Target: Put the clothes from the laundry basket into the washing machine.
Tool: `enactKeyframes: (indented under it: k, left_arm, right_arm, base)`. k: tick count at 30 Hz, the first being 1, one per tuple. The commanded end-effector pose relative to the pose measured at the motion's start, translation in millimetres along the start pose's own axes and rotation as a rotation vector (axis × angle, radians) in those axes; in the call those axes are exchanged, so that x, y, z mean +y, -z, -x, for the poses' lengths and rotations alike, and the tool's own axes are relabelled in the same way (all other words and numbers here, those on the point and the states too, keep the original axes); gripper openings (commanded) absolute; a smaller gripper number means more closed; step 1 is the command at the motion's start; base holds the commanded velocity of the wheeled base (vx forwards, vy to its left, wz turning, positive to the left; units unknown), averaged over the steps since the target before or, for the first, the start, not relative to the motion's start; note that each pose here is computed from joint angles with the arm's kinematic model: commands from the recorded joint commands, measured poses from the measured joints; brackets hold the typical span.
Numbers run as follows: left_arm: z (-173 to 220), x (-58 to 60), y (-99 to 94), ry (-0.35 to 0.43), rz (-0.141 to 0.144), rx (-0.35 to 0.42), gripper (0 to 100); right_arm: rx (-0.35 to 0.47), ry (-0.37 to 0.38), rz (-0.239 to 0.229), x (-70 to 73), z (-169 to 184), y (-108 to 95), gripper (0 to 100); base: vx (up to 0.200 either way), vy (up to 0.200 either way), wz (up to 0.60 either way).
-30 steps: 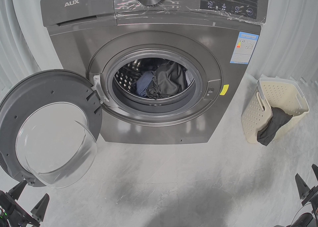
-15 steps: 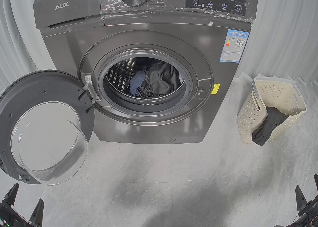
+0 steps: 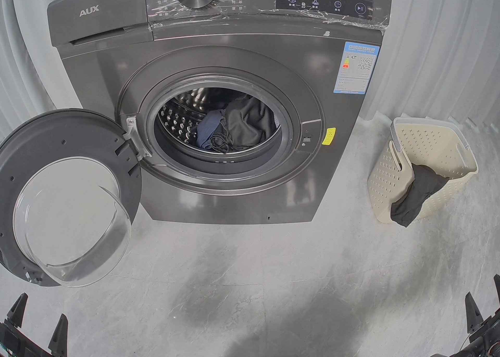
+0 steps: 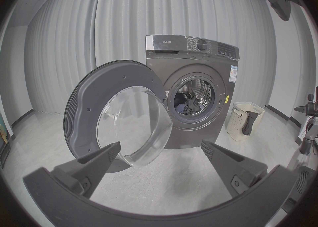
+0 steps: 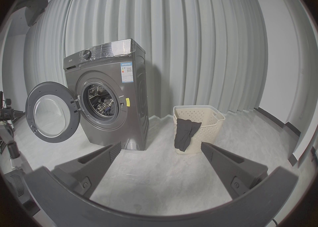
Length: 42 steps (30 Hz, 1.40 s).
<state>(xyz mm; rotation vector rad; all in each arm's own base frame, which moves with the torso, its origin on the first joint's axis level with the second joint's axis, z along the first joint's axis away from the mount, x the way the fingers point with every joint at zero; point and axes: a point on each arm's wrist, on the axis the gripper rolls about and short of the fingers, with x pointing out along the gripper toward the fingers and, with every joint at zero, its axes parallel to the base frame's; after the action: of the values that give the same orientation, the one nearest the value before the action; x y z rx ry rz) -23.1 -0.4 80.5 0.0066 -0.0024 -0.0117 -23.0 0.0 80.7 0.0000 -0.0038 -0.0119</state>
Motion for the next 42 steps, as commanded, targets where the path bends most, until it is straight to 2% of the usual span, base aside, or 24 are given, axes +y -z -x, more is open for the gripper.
enactKeyframes:
  k: [1, 17, 26, 42]
  left_arm:
    - [-0.3, -0.1, 5.2, -0.001, 0.001, 0.004, 100]
    - [-0.3, -0.1, 5.2, -0.001, 0.002, 0.004, 100]
    - [-0.3, 0.2, 5.2, -0.013, 0.025, 0.004, 100]
    - [-0.3, 0.1, 5.2, -0.010, 0.011, 0.004, 100]
  right_arm:
    - [0.011, 0.002, 0.000, 0.0, -0.9, 4.9, 100]
    - [0.010, -0.003, 0.002, -0.1, -0.8, 4.9, 100]
    - [0.011, -0.003, 0.002, -0.1, -0.8, 5.1, 100]
    - [0.010, -0.003, 0.000, -0.1, -0.8, 4.9, 100]
  base:
    - [0.000, -0.200, 0.00]
    - [0.000, -0.200, 0.00]
    - [0.000, -0.200, 0.00]
    - [0.000, -0.200, 0.00]
